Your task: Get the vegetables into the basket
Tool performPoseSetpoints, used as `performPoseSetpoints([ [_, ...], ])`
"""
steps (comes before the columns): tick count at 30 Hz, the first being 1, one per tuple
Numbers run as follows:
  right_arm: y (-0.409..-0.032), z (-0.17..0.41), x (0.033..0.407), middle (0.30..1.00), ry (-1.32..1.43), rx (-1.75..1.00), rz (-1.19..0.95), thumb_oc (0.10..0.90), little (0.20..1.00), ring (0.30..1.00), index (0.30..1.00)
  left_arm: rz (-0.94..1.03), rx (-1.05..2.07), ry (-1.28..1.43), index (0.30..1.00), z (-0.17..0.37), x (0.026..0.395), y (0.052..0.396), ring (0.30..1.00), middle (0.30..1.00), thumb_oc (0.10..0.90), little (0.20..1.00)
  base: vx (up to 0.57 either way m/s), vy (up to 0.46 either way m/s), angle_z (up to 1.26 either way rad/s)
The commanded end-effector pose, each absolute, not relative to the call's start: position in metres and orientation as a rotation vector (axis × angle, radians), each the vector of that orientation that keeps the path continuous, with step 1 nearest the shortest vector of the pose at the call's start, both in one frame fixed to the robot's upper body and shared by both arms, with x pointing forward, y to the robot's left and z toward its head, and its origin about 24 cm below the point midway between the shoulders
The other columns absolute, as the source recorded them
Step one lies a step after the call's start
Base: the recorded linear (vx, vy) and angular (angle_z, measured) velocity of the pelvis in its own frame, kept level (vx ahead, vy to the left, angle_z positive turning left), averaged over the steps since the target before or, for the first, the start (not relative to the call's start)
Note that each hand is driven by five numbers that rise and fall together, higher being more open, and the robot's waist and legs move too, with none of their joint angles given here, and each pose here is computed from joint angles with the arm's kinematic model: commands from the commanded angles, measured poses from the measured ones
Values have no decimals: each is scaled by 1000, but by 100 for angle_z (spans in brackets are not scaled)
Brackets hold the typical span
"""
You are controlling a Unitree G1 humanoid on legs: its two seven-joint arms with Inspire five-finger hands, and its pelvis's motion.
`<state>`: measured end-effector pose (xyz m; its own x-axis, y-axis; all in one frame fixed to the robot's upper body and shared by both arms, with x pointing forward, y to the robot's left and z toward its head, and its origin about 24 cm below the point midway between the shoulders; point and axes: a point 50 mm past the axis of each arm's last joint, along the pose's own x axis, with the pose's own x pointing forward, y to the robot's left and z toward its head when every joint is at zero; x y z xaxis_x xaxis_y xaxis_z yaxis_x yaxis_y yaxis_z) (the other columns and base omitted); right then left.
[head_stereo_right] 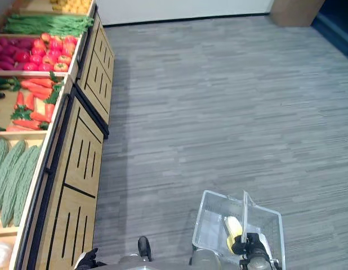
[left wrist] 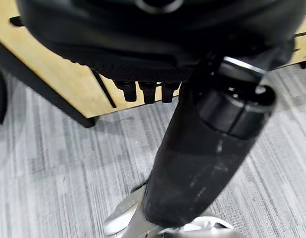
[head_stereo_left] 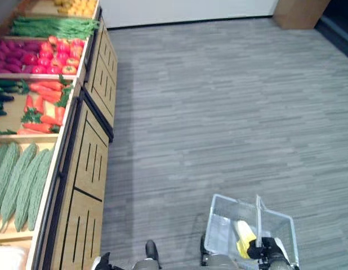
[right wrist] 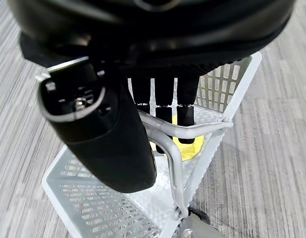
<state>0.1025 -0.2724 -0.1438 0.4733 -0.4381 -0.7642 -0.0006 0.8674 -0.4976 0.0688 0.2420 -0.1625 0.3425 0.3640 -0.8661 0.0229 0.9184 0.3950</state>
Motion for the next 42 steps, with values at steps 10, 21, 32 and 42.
performPoseSetpoints([
  [10,-293,-131,115,300,989,-580,-273,400,300,300,300,272,288,1063,1000,-155,108,229,1000,1000,900,1000,217,-8,10],
  [21,-268,-138,120,300,977,-488,-230,400,300,300,300,232,389,1039,1000,-150,115,244,1000,1000,900,1000,252,259,-31],
  [32,-257,-133,143,300,899,-459,-205,400,300,300,300,219,397,1049,1000,-149,118,244,1000,1000,900,1000,248,143,-10],
  [42,-274,-132,131,300,931,-477,-233,400,300,300,300,231,348,1111,1000,-157,101,238,1000,1000,900,1000,337,-254,58],
])
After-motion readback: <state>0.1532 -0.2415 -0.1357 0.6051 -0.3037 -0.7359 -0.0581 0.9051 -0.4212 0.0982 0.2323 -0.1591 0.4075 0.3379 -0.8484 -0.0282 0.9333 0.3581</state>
